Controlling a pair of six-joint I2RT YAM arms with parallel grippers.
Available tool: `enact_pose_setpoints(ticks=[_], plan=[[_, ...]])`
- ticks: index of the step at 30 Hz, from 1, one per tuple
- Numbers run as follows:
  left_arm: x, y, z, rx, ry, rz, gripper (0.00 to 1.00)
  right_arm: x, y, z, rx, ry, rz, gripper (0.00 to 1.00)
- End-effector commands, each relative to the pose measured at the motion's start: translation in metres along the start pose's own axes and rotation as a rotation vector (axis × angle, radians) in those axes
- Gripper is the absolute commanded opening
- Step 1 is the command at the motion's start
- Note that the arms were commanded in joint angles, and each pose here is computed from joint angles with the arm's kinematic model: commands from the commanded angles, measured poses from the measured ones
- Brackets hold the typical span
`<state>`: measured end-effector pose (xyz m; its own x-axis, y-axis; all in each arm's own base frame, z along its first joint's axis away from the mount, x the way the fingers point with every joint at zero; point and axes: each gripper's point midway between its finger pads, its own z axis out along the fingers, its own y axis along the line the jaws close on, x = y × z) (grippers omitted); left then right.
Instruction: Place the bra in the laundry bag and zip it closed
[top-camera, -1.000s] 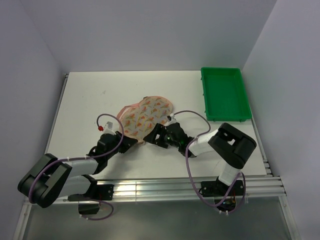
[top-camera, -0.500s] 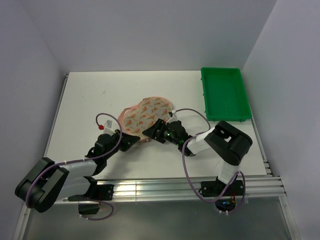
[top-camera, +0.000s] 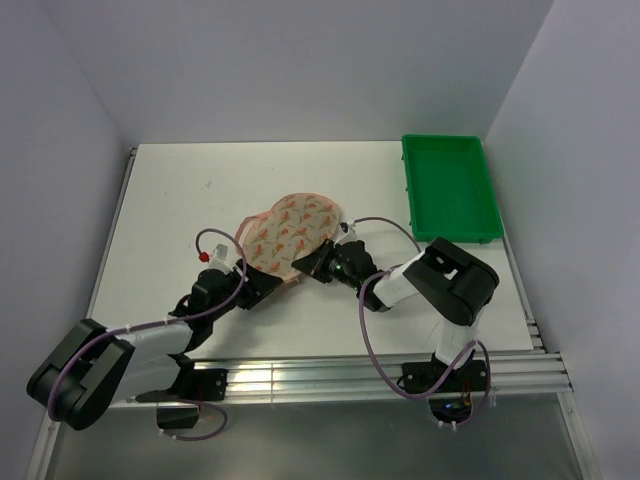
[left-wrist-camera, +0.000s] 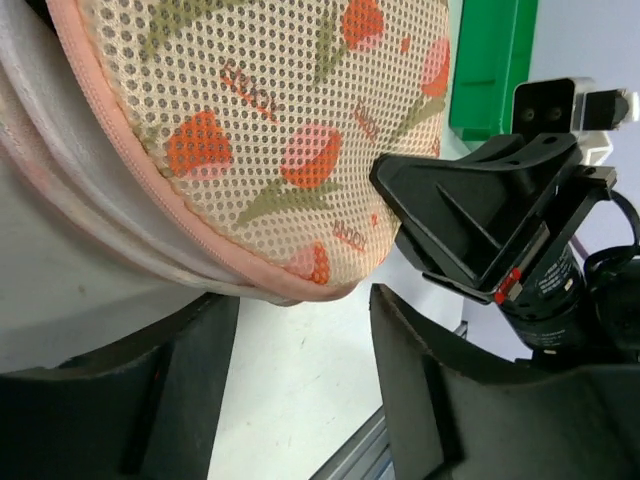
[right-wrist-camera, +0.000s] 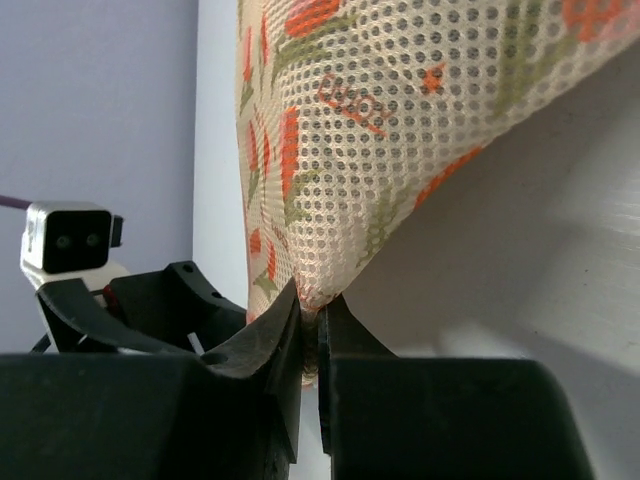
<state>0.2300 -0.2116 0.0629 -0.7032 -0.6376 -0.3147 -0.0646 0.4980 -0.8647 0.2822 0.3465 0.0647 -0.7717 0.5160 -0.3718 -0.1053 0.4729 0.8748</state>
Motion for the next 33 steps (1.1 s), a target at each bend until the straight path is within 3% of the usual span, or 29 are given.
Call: enact_pose_setpoints(ticks=[1, 2, 5, 6, 9, 11, 18, 25, 33], plan=[[0.008, 0.012, -0.008, -0.027, 0.022, 0.081, 0.63, -0.006, 0.012, 0.004, -0.047, -0.023, -0.021, 0.03], [0.006, 0.007, -0.011, -0.009, 0.012, 0.102, 0.63, -0.006, 0.011, 0.004, -0.043, -0.021, -0.022, 0.01], [0.006, 0.001, -0.016, -0.008, 0.004, 0.157, 0.48, -0.003, 0.01, 0.007, -0.03, -0.016, -0.031, 0.0], [0.007, -0.001, -0.017, -0.009, 0.005, 0.17, 0.35, -0.003, 0.01, 0.007, -0.025, -0.015, -0.033, 0.0], [0.022, -0.016, -0.017, 0.02, 0.06, 0.245, 0.09, -0.001, 0.012, 0.008, -0.018, -0.011, -0.039, 0.0], [0.025, -0.023, -0.014, 0.008, 0.066, 0.286, 0.06, 0.0, 0.012, 0.008, -0.013, -0.011, -0.044, 0.0], [0.036, -0.059, 0.005, 0.012, 0.04, 0.364, 0.22, 0.001, 0.014, 0.007, -0.005, -0.014, -0.049, 0.0], [0.046, -0.042, 0.035, -0.096, 0.026, 0.372, 0.3, 0.002, 0.016, 0.003, -0.008, -0.015, -0.051, 0.0], [0.045, -0.04, 0.035, -0.149, -0.055, 0.419, 0.44, 0.003, 0.016, -0.001, -0.01, -0.018, -0.049, 0.0]])
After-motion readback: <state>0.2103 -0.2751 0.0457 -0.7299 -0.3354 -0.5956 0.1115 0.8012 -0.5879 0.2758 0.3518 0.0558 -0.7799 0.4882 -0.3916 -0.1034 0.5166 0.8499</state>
